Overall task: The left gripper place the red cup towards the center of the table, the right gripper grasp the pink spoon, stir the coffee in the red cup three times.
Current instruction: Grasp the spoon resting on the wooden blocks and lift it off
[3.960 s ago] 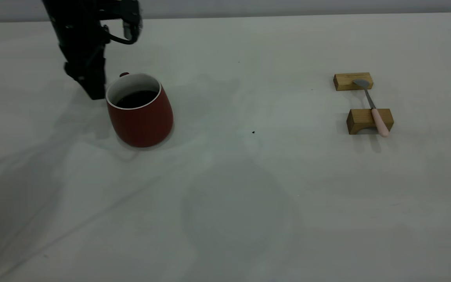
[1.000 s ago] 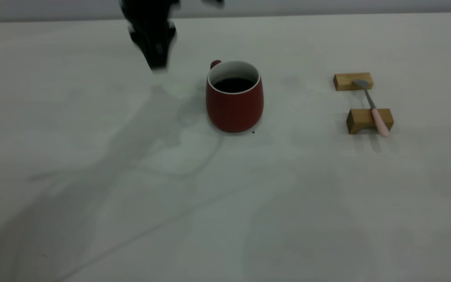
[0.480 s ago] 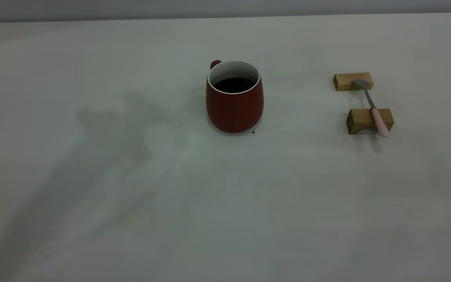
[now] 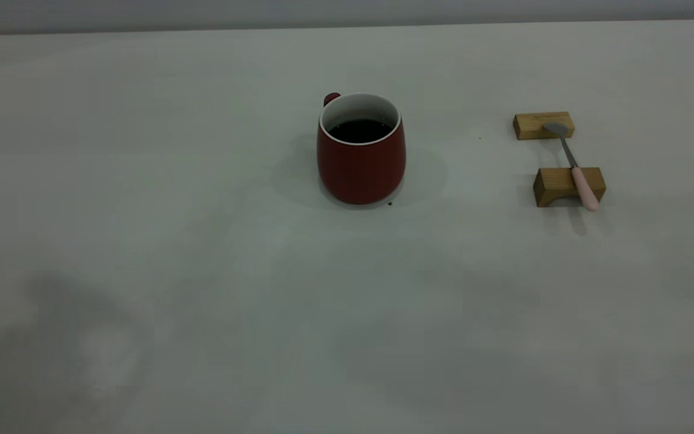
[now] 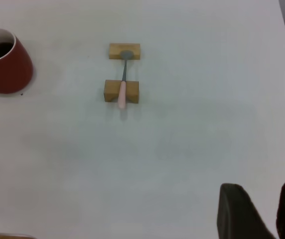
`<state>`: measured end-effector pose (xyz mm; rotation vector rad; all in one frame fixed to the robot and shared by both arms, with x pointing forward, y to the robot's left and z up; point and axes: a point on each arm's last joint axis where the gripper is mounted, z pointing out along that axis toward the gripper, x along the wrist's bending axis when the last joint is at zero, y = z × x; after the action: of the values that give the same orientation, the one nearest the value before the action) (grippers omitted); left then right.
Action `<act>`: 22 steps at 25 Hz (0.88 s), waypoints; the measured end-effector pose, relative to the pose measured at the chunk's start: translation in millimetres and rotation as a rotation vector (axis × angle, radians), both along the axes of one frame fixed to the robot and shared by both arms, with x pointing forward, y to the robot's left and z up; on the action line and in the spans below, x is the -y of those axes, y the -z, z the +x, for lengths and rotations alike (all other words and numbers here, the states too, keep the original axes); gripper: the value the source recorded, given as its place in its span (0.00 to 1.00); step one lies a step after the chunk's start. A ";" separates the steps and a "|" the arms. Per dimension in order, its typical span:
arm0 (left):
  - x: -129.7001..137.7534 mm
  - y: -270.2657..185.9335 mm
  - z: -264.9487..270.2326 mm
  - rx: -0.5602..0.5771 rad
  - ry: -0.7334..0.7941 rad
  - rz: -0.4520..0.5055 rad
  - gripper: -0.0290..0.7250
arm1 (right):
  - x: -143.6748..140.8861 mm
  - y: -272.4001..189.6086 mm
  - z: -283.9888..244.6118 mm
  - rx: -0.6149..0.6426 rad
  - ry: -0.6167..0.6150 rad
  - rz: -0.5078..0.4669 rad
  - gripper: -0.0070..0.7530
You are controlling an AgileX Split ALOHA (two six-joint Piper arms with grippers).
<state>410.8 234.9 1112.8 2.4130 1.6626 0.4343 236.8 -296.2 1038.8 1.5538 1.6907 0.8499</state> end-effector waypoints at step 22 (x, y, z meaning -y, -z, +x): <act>-59.7 80.0 -148.2 0.257 0.154 -0.186 0.60 | 0.0 0.0 0.0 0.000 0.000 0.000 0.32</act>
<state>262.6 294.6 1032.8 2.2229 1.3372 0.5154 236.8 -296.2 1038.8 1.5538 1.6907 0.8499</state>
